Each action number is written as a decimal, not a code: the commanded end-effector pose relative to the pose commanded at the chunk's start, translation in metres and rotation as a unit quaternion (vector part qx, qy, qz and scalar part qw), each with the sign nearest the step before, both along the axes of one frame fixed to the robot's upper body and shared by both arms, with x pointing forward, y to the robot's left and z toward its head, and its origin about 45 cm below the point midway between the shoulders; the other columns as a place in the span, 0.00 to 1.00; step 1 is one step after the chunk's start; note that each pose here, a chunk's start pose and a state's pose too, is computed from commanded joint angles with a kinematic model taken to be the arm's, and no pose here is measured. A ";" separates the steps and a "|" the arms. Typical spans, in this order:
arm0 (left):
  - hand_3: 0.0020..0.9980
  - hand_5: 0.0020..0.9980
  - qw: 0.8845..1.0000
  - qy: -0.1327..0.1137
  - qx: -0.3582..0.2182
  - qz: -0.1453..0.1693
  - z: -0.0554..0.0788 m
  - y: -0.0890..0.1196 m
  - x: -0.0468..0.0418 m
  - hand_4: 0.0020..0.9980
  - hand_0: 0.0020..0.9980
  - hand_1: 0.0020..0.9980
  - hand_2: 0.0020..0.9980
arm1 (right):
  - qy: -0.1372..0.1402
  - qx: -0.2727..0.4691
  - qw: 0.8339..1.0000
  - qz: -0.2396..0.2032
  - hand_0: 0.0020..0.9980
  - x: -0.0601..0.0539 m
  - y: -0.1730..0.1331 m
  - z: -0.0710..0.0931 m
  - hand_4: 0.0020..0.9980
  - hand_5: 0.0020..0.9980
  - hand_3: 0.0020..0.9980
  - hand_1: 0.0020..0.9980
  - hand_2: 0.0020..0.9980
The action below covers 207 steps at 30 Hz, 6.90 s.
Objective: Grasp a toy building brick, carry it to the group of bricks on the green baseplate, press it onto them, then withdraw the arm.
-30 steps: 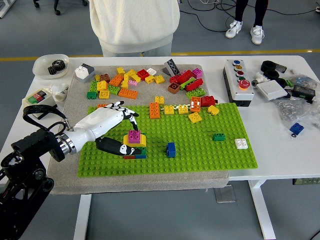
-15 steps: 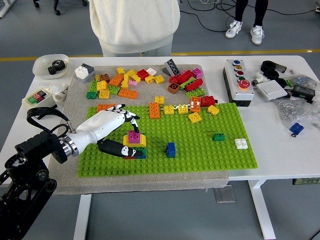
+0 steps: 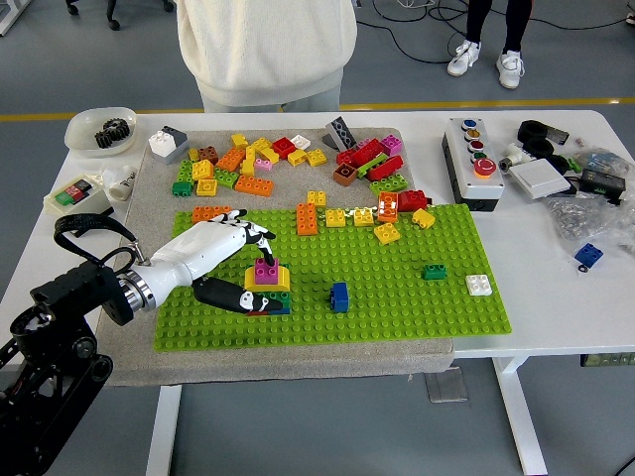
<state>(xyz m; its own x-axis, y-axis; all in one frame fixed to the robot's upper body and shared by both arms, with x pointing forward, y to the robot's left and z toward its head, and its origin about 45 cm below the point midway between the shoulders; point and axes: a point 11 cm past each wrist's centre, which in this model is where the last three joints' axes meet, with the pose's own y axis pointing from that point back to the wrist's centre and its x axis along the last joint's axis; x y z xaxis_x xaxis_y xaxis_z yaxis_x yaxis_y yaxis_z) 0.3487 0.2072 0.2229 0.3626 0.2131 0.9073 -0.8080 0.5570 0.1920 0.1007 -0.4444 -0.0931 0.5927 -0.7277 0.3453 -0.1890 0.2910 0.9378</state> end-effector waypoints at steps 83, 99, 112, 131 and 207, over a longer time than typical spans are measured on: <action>0.57 0.60 0.999 -0.004 -0.036 0.015 0.010 0.006 0.0025 1.00 1.00 0.87 0.82 | -0.001 0.000 1.000 0.000 0.75 0.000 0.000 0.000 0.90 0.47 0.64 0.65 0.72; 0.58 0.59 0.994 -0.065 -0.080 0.024 0.049 0.007 0.0133 1.00 1.00 0.84 0.79 | -0.001 0.001 1.000 0.002 0.75 0.001 0.001 0.000 0.90 0.47 0.64 0.65 0.72; 0.68 0.57 0.984 -0.120 -0.128 0.035 0.077 0.021 0.0211 1.00 1.00 0.80 0.76 | -0.002 -0.004 1.000 0.009 0.75 0.005 0.000 0.001 0.90 0.47 0.64 0.65 0.72; 0.83 0.56 0.977 -0.122 -0.172 0.040 0.089 0.033 0.0206 1.00 0.93 0.78 0.77 | -0.006 -0.011 1.000 0.006 0.75 0.009 -0.001 0.002 0.90 0.47 0.63 0.65 0.73; 0.83 0.44 0.972 -0.123 -0.195 0.044 0.106 0.031 0.0344 1.00 0.81 0.67 0.77 | -0.005 -0.008 1.000 0.018 0.75 0.015 0.006 0.001 0.88 0.47 0.62 0.65 0.73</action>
<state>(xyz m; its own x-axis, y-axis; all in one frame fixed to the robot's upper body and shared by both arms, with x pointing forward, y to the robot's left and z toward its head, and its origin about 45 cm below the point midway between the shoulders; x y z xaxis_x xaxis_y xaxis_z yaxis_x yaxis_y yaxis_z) 0.3831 0.2385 0.3285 0.1095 0.5786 0.8082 -0.8501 0.4759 -0.2256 0.1152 -0.4388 -0.0919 0.6143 -0.7010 0.3623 -0.2090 0.2981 0.9314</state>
